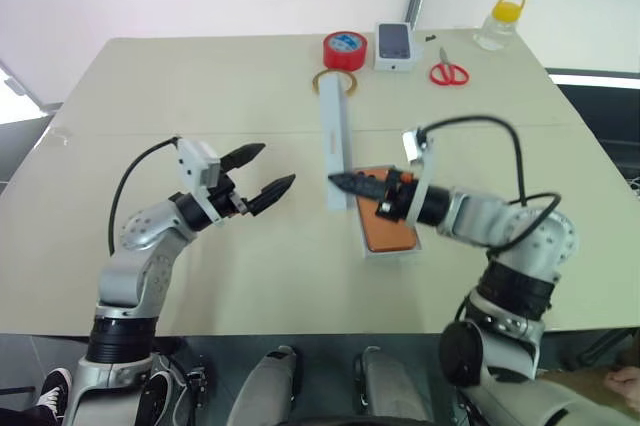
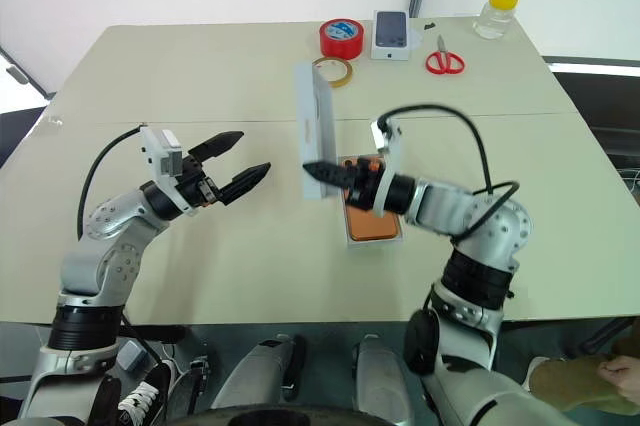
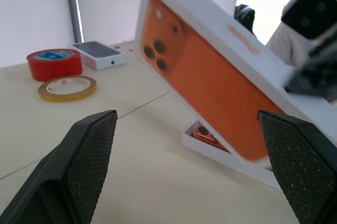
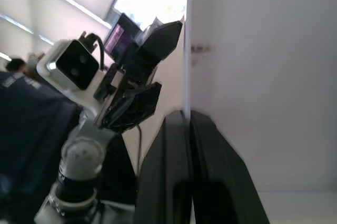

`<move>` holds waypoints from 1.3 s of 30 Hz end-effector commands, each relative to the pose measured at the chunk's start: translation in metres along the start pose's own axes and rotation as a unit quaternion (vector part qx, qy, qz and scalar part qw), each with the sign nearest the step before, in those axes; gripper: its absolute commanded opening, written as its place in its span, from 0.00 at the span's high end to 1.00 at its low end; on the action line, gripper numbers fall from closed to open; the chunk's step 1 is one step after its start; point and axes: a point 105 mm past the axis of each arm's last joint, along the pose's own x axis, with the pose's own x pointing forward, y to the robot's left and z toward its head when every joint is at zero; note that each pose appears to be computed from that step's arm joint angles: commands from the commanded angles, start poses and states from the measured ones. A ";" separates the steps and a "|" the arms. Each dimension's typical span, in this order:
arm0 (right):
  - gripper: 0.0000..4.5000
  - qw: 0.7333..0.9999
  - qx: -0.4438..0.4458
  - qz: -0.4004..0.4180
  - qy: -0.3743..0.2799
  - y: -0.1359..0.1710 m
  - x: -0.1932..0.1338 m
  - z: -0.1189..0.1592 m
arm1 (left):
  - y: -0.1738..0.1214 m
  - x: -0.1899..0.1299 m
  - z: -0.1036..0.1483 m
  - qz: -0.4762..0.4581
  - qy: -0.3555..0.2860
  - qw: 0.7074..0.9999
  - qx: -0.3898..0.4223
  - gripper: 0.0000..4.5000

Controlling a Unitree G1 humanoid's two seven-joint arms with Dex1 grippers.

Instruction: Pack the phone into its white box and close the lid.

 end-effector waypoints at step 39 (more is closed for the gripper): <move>0.02 0.978 -0.087 -0.186 -0.019 -0.033 -0.078 0.055 | -0.081 0.084 -0.064 -0.100 0.006 0.991 -0.084 1.00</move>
